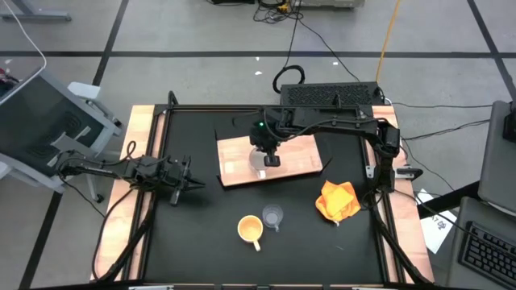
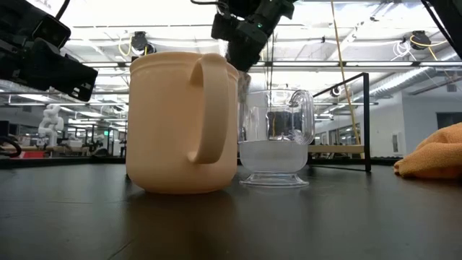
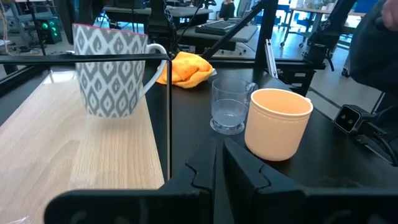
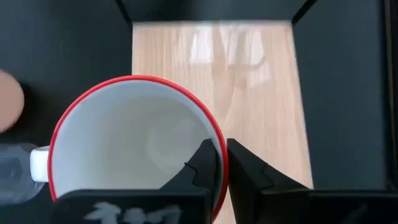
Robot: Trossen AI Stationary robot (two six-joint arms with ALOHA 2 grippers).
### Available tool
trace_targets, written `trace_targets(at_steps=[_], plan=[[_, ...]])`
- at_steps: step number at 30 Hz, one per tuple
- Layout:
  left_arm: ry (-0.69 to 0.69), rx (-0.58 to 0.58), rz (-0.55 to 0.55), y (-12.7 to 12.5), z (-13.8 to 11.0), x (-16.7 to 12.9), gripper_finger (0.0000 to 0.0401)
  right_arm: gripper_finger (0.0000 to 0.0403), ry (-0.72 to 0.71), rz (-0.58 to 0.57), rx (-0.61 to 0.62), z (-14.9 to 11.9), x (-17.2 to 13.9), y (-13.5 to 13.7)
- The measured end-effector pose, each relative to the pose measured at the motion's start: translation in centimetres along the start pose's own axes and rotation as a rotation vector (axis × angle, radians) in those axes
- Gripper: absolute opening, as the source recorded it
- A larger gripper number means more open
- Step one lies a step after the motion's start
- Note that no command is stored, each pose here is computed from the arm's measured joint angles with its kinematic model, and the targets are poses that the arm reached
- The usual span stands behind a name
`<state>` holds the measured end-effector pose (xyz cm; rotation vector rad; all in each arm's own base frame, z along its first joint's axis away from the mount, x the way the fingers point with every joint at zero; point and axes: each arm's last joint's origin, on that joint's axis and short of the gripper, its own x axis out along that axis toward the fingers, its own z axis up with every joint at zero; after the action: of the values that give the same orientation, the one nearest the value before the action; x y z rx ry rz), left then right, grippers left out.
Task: Stack small to large cups/mugs on shelf
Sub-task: Put the gray patterned mug on the shelf
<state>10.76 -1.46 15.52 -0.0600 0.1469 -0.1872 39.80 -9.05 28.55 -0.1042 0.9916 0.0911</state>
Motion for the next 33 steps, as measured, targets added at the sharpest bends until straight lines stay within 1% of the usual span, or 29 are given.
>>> trace_targets(at_steps=[7,14,19,33], plan=[[0.005,0.004,0.0,0.0,-0.1,0.0,0.0031,0.0013,0.03,0.007,0.016,-0.3,0.0,0.1],[0.008,0.004,0.0,0.0,-0.1,0.0,0.0031,0.0013,0.101,0.028,0.045,-1.0,-0.1,0.3],[0.013,0.004,0.0,0.0,-0.1,0.0,0.0031,0.0013,0.109,0.029,0.057,-1.0,-0.1,0.3],[0.02,0.0,0.001,0.0,-0.2,0.0,0.0031,0.0013,0.144,0.043,0.069,-1.3,1.3,0.2]])
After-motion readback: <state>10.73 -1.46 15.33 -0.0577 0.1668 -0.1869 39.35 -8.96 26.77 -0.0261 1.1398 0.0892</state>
